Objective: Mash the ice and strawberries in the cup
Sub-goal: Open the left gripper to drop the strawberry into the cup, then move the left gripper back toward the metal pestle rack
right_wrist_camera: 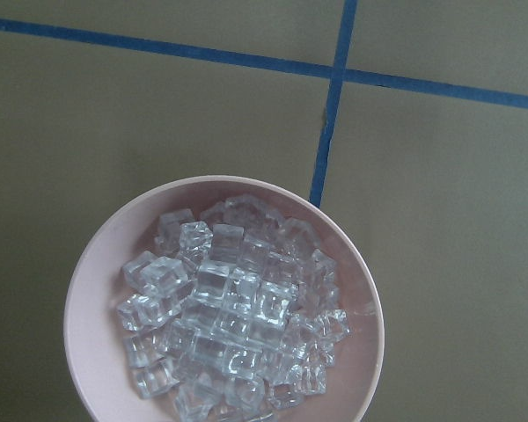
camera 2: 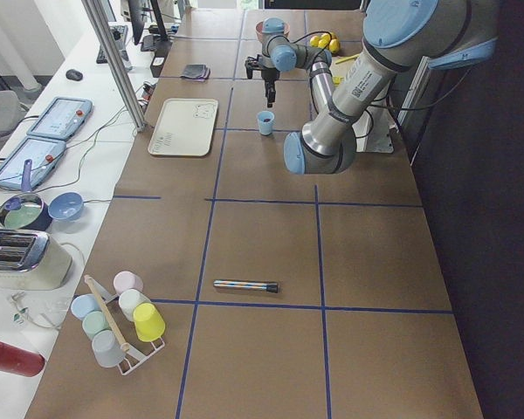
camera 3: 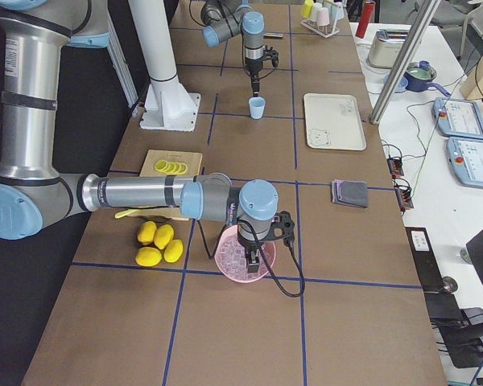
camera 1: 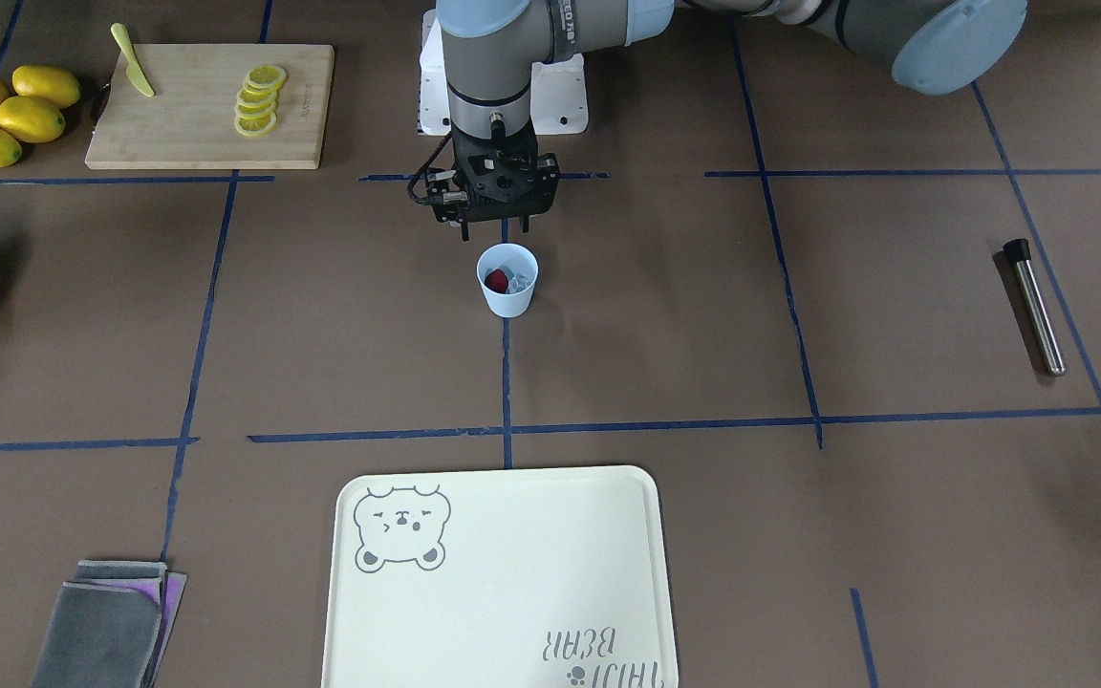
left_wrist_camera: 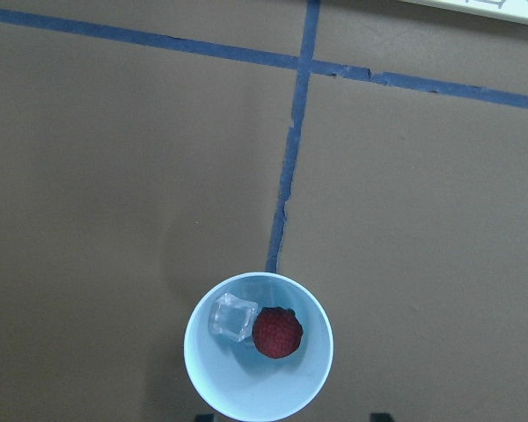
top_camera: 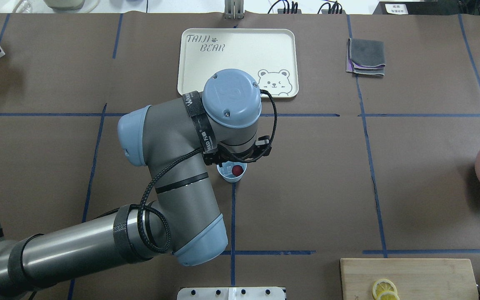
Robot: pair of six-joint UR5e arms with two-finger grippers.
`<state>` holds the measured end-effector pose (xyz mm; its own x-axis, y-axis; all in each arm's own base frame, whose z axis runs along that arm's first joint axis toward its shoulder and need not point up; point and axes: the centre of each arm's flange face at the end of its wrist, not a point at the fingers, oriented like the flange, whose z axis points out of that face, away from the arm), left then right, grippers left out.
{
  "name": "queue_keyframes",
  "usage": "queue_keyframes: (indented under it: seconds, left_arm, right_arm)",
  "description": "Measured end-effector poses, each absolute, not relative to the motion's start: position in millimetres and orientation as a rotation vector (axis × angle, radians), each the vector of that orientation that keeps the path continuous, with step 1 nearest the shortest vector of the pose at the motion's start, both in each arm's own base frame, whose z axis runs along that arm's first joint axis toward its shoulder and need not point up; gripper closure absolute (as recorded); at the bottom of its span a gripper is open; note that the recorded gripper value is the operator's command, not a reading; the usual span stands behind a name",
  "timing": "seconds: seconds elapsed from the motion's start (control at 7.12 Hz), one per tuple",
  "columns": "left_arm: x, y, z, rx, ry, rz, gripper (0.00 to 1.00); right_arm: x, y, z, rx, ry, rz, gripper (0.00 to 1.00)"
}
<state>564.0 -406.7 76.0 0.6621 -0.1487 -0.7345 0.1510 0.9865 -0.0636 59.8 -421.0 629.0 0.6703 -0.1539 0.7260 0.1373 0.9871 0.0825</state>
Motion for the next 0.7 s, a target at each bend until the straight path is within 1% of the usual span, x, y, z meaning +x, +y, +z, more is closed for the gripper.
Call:
queue_keyframes:
  seconds: [0.28,0.42,0.7]
  left_arm:
    - [557.6,-407.8,81.5,0.02,0.829,-0.139,0.0]
    - [542.1,-411.3,102.6,0.041,0.818,-0.103,0.0]
    - [463.4,-428.8,172.8,0.108,0.785,-0.026,0.0]
  right_arm:
    - [59.8,-421.0,628.9,0.021,-0.82,-0.164,0.0]
    - [59.8,-420.9,629.1,0.021,-0.82,-0.164,0.0]
    - [59.8,-420.4,629.7,0.02,-0.82,-0.163,0.0]
